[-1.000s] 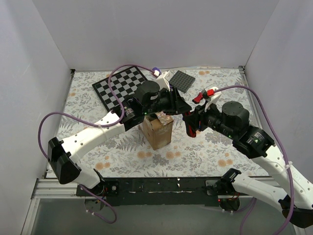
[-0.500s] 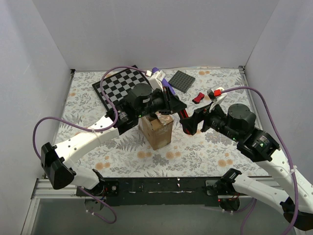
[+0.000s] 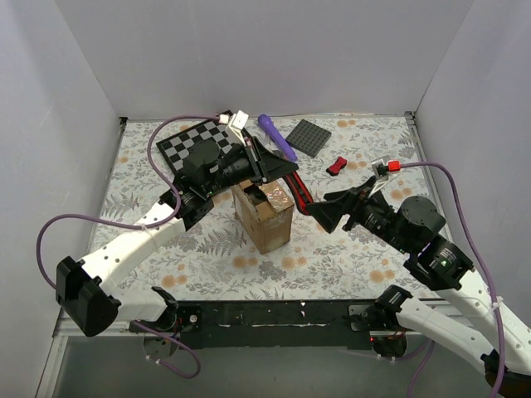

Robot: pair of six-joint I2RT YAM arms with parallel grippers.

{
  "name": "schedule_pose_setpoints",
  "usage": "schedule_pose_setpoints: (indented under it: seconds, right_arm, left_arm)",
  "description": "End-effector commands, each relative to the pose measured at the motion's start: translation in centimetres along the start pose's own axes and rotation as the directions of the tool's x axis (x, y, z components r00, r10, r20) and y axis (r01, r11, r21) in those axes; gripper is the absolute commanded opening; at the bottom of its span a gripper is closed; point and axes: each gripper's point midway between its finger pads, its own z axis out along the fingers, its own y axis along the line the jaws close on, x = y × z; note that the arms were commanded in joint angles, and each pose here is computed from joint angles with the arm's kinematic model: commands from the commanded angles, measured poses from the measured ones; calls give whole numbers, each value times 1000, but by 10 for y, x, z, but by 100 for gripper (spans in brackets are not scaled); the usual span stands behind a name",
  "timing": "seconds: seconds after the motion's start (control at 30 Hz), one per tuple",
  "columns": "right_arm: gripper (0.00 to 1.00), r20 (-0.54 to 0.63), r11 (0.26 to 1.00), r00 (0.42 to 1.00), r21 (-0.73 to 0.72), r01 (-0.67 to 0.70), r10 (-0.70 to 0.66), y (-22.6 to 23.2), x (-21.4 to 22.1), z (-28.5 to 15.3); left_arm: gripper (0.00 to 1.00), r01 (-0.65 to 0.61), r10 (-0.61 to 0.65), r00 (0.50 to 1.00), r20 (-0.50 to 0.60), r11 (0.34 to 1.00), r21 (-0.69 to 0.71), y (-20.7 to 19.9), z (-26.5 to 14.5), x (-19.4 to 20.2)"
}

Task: Unpack the express box
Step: Pick up the knife from the center of the board.

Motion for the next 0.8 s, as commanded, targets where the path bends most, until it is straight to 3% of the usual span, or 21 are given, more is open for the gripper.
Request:
schedule_pose_setpoints:
  seconds: [0.0, 0.17, 0.37, 0.77]
  right_arm:
    - [95, 136, 988, 983, -102, -114, 127, 15, -18, 4]
    - [95, 196, 955, 944, -182, -233, 267, 18, -18, 7]
    - [91, 216, 941, 932, -239, -239, 292, 24, -24, 18]
    - [58, 148, 926, 955, -319, -201, 258, 43, -21, 35]
  left_arm:
    - [0, 8, -17, 999, 46, 984, 178, -45, -22, -6]
    - [0, 56, -85, 990, 114, 970, 237, -48, -34, -5]
    - [0, 48, -78, 990, 118, 969, 242, -53, -32, 2]
    - [0, 33, -53, 995, 85, 974, 224, -52, -30, 9]
